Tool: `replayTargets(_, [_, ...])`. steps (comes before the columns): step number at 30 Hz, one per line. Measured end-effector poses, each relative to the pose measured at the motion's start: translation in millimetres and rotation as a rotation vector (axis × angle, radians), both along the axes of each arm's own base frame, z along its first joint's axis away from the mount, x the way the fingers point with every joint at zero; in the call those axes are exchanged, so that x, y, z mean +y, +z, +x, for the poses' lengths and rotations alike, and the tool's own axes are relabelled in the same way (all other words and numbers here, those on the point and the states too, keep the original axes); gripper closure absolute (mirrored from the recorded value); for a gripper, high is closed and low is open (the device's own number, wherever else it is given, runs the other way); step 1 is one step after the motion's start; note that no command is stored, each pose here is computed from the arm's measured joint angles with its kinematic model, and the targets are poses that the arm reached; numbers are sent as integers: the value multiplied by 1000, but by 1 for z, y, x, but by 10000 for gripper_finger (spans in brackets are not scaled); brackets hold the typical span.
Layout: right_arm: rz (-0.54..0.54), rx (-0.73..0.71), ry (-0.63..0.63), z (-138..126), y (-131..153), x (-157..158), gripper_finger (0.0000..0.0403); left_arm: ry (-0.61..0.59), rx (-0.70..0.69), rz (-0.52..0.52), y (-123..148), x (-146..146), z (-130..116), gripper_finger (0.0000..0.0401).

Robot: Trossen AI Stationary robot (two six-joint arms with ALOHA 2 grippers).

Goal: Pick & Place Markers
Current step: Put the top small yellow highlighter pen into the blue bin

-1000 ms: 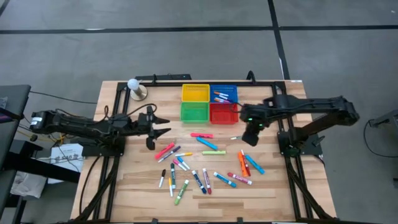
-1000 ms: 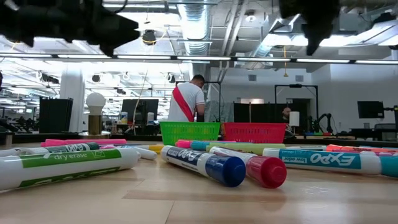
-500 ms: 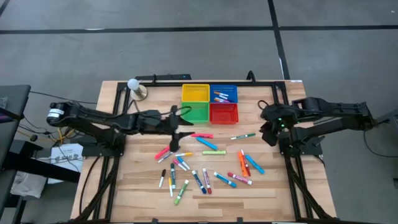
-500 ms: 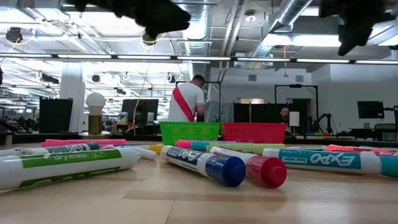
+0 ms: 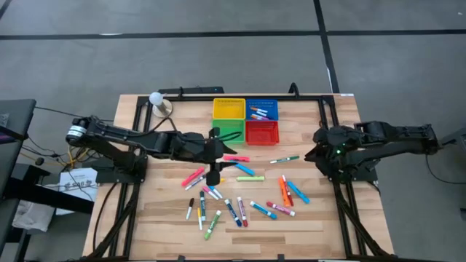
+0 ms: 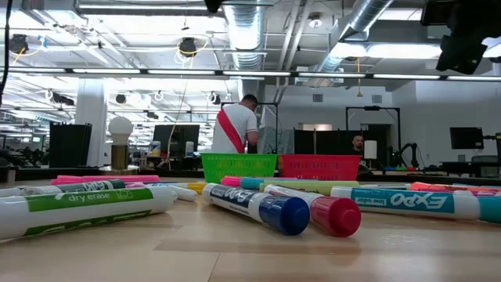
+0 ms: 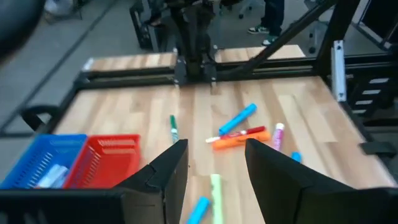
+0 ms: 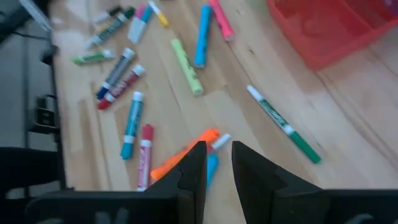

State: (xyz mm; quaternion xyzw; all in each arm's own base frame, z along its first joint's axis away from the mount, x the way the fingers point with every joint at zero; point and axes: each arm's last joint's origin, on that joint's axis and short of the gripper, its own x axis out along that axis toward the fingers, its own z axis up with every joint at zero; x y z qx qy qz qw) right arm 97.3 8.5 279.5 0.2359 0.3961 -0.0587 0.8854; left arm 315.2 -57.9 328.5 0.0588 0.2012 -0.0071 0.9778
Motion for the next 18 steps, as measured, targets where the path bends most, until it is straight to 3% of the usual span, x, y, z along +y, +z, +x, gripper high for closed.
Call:
replayTargets(8, [43, -268, 54, -8, 0, 6, 337, -24, 153, -143, -1, -18, 7, 240])
replayTargets(14, [47, -324, 47, -5, -18, 8, 337, -49, 401, -369, -29, -26, 11, 240])
replayTargets(18, [57, -389, 50, 3, -32, 9, 337, -34, 549, -466, -48, -30, 14, 240])
